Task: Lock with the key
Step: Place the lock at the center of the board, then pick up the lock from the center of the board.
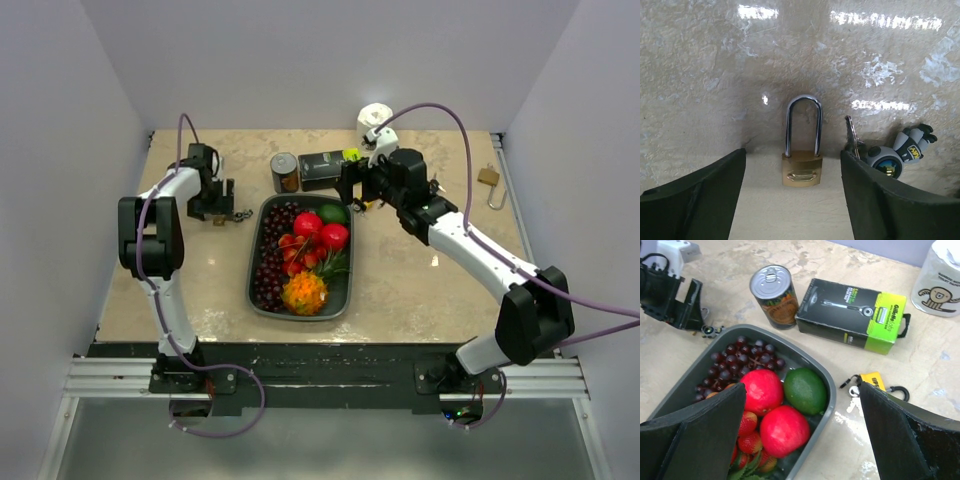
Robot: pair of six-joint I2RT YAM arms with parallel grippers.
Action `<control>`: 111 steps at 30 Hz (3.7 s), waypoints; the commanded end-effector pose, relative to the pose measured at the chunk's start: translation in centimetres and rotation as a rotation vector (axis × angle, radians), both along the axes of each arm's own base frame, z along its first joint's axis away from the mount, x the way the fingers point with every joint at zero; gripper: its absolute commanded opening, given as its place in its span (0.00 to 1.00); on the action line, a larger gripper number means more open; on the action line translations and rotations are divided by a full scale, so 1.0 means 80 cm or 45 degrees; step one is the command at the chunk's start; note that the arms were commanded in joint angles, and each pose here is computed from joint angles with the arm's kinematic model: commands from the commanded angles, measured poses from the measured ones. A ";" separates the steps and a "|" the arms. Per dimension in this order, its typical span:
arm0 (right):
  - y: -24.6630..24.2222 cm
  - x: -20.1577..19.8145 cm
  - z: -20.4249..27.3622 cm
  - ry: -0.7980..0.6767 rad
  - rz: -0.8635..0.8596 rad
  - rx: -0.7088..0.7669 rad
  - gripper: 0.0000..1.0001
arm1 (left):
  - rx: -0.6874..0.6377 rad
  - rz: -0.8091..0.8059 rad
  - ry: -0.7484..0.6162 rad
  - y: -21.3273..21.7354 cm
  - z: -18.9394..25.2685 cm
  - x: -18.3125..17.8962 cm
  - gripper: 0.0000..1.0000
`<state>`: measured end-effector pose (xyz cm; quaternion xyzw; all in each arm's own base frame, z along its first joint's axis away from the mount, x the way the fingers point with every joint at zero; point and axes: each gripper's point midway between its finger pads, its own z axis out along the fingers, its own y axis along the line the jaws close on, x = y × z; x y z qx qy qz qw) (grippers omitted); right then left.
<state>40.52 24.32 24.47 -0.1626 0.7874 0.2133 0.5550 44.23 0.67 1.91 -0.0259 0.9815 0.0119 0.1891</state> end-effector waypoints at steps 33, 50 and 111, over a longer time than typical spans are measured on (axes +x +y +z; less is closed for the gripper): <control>-0.509 0.197 -0.155 0.568 -1.030 -0.294 0.96 | -0.168 -0.081 -0.909 0.022 0.321 0.000 0.99; -0.545 0.224 -0.236 0.598 -1.105 -0.310 0.97 | -0.132 -0.076 -0.811 0.028 0.294 -0.008 0.99; -0.362 -0.018 -0.111 0.808 -0.553 0.104 0.00 | -0.293 -1.454 -1.425 -0.252 0.306 -0.089 0.99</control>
